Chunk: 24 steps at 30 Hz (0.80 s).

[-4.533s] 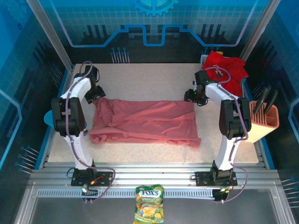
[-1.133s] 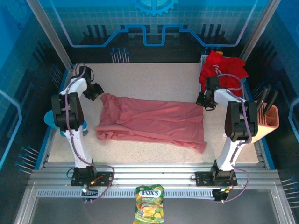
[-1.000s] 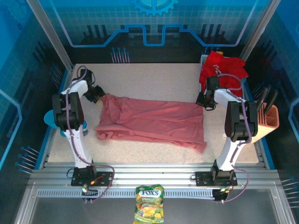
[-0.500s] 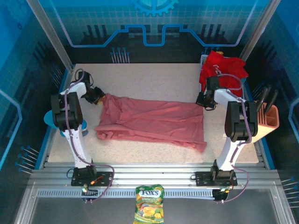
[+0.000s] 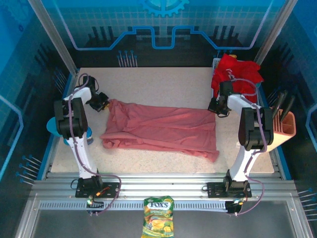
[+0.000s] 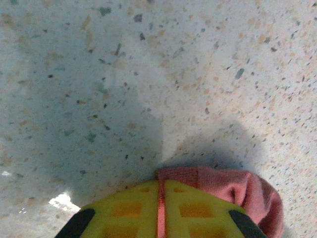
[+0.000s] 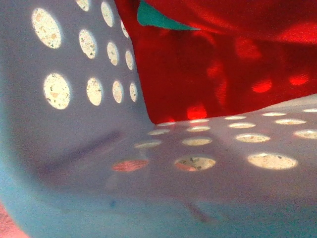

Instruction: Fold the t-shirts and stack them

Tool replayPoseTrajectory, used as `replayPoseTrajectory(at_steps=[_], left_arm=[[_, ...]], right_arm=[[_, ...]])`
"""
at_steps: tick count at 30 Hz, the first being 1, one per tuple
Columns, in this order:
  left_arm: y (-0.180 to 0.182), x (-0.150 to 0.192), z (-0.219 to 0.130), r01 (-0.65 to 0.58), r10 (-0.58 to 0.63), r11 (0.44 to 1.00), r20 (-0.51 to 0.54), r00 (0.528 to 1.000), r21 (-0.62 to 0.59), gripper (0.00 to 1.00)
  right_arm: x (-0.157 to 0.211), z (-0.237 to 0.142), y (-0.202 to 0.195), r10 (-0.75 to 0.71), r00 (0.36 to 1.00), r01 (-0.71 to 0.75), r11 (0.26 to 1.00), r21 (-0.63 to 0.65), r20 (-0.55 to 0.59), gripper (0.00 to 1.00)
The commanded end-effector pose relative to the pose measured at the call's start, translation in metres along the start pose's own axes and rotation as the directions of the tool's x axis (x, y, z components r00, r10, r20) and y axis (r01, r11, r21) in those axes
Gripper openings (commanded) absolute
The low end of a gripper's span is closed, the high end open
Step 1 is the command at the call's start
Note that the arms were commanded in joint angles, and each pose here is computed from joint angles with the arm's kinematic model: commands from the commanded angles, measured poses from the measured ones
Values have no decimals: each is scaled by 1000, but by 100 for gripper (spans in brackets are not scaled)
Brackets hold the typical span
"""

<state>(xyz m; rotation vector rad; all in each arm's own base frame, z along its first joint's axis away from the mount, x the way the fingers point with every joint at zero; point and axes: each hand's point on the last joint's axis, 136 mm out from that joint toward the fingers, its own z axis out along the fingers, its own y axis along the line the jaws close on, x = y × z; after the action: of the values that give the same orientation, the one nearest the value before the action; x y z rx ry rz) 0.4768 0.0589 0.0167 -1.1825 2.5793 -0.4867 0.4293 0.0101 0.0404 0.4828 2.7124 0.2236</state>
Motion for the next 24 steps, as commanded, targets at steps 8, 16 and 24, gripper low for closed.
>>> replayPoseTrajectory(at_steps=[8,16,24], left_arm=[[-19,-19,4,-20,17,999,75,997,47,0],[-5,-21,-41,-84,94,994,167,982,-71,0],[1,-35,-98,-166,213,965,239,947,-200,0]], right_arm=[[-6,-6,1,2,1000,-2,1000,-22,2,0],[-8,-10,-5,3,1000,-3,1000,5,12,0],[-16,-16,-13,23,999,-24,1000,20,36,0]])
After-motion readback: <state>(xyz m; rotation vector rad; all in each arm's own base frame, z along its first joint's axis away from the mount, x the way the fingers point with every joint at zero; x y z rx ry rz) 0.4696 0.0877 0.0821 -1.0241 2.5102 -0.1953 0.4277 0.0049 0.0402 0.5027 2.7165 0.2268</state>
